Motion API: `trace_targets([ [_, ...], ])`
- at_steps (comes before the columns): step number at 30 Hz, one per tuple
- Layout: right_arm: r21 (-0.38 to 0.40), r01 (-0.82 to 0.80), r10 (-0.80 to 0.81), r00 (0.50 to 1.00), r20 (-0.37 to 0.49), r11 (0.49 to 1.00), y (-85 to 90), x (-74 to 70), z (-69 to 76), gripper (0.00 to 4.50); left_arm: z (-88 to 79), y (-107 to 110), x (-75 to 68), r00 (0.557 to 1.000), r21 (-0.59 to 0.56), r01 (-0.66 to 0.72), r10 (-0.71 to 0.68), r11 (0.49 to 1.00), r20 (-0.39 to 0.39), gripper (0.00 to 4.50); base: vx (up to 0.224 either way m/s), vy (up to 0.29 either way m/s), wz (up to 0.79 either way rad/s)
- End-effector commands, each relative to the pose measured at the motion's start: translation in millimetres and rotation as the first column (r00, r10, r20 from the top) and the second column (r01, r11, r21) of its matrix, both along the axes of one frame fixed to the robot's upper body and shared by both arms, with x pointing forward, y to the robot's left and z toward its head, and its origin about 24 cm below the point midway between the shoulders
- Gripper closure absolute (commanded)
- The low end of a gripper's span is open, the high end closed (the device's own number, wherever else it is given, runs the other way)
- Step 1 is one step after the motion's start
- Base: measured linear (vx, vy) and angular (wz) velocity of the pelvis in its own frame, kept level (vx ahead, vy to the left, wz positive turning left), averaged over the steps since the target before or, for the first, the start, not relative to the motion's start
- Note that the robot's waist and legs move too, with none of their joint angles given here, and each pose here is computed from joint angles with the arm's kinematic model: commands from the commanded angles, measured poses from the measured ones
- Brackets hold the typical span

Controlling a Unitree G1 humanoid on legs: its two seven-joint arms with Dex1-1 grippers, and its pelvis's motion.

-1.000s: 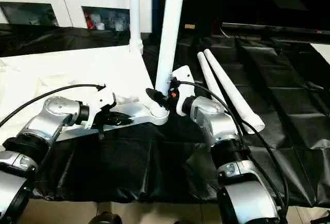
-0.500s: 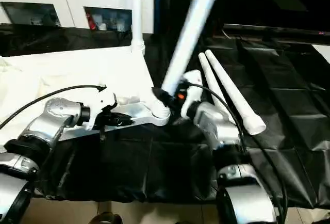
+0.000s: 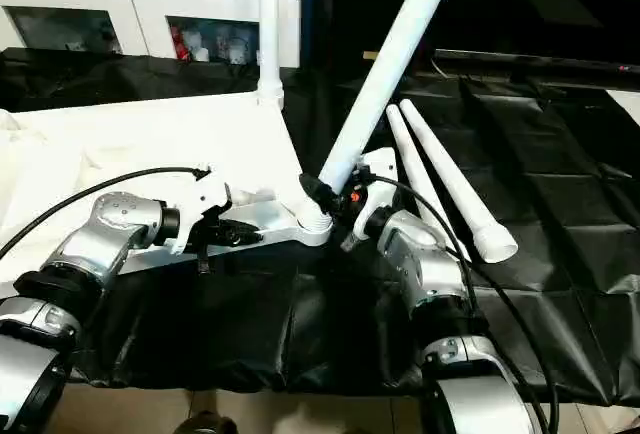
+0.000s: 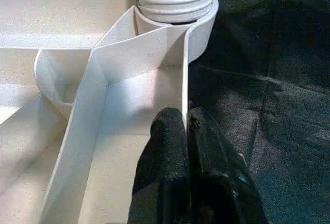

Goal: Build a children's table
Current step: Insert table leg to table base

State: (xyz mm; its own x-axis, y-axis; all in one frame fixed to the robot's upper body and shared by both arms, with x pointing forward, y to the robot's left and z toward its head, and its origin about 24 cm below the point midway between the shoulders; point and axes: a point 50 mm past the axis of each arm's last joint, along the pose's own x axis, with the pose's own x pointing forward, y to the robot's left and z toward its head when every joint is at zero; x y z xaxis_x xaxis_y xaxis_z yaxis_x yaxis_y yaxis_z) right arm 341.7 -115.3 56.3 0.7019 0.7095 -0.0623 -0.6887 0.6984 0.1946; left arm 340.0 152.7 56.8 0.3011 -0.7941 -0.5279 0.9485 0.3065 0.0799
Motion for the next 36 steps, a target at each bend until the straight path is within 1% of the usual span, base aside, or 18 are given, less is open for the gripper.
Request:
trace_targets([
  [1,-0.142,-0.004,-0.013,0.993,-0.116,0.990,-11.3,-13.4,-33.2,2.62,0.0,2.0,1.2,1.000,0.018,-0.015,0.015,1.000,0.013,4.50,0.000,0.000,0.00],
  [3,-0.172,-0.033,0.015,0.994,-0.105,0.984,-9.0,-14.8,-32.8,2.62,-0.4,2.0,1.2,1.000,0.020,-0.014,0.014,1.000,0.011,4.50,0.000,0.000,0.00],
  [7,-0.203,-0.088,0.070,0.993,-0.092,0.975,-1.9,-14.2,-27.9,2.62,-1.7,4.2,0.8,1.000,0.037,-0.012,0.012,0.999,0.007,4.50,0.000,0.000,0.00],
  [10,-0.215,-0.109,0.090,0.992,-0.093,0.971,0.0,-14.3,-27.3,2.62,-1.9,4.6,0.8,1.000,0.040,-0.011,0.011,0.999,0.006,4.50,0.000,0.000,0.00],
  [11,-0.220,-0.121,0.102,0.990,-0.096,0.968,0.9,-14.6,-27.3,2.62,-1.9,4.8,0.8,1.000,0.042,-0.011,0.010,0.999,0.005,4.50,0.000,0.000,0.00],
  [12,-0.239,-0.168,0.146,0.983,-0.107,0.956,3.7,-16.2,-28.3,2.62,-2.2,5.4,0.3,1.000,0.048,-0.005,0.005,0.999,0.001,4.50,0.000,0.000,0.00],
  [17,-0.260,-0.225,0.198,0.972,-0.128,0.939,6.5,-18.4,-30.6,2.62,-1.8,6.1,-0.4,1.000,0.055,0.010,-0.009,0.998,-0.005,4.50,0.000,0.000,0.00],
  [22,-0.269,-0.292,0.260,0.954,-0.149,0.918,8.6,-19.3,-32.8,2.62,0.7,5.9,-3.3,0.996,0.058,0.084,-0.084,0.995,-0.010,4.50,0.000,0.000,0.00],
  [25,-0.254,-0.350,0.315,0.934,-0.169,0.902,9.3,-20.0,-33.2,2.62,3.5,5.4,-6.4,0.988,0.050,0.152,-0.151,0.987,-0.021,4.50,0.000,0.000,0.00],
  [28,-0.250,-0.397,0.361,0.915,-0.179,0.883,9.6,-22.4,-33.9,2.62,6.3,5.2,-7.1,0.983,0.047,0.184,-0.183,0.982,-0.023,4.50,0.000,0.000,0.00],
  [30,-0.226,-0.479,0.443,0.875,-0.194,0.848,11.3,-29.1,-34.5,2.62,9.4,4.8,-7.0,0.975,0.052,0.220,-0.219,0.974,-0.020,4.50,0.000,0.000,0.00],
  [32,-0.227,-0.521,0.485,0.852,-0.200,0.823,12.4,-32.9,-35.0,2.62,10.3,5.0,-7.7,0.970,0.055,0.244,-0.242,0.968,-0.028,4.50,0.000,0.000,0.00],
  [33,-0.232,-0.552,0.514,0.833,-0.205,0.801,13.5,-35.9,-36.1,2.62,10.6,5.4,-8.3,0.966,0.065,0.260,-0.258,0.963,-0.032,4.50,0.000,0.000,0.00],
  [35,-0.238,-0.571,0.533,0.820,-0.209,0.786,14.3,-37.9,-37.0,2.62,10.8,5.6,-8.8,0.961,0.073,0.275,-0.273,0.959,-0.036,4.50,0.000,0.000,0.00],
  [36,-0.238,-0.571,0.533,0.820,-0.209,0.786,14.3,-37.9,-37.0,2.62,10.8,5.6,-8.8,0.961,0.073,0.275,-0.273,0.959,-0.036,4.50,0.000,0.000,0.00],
])
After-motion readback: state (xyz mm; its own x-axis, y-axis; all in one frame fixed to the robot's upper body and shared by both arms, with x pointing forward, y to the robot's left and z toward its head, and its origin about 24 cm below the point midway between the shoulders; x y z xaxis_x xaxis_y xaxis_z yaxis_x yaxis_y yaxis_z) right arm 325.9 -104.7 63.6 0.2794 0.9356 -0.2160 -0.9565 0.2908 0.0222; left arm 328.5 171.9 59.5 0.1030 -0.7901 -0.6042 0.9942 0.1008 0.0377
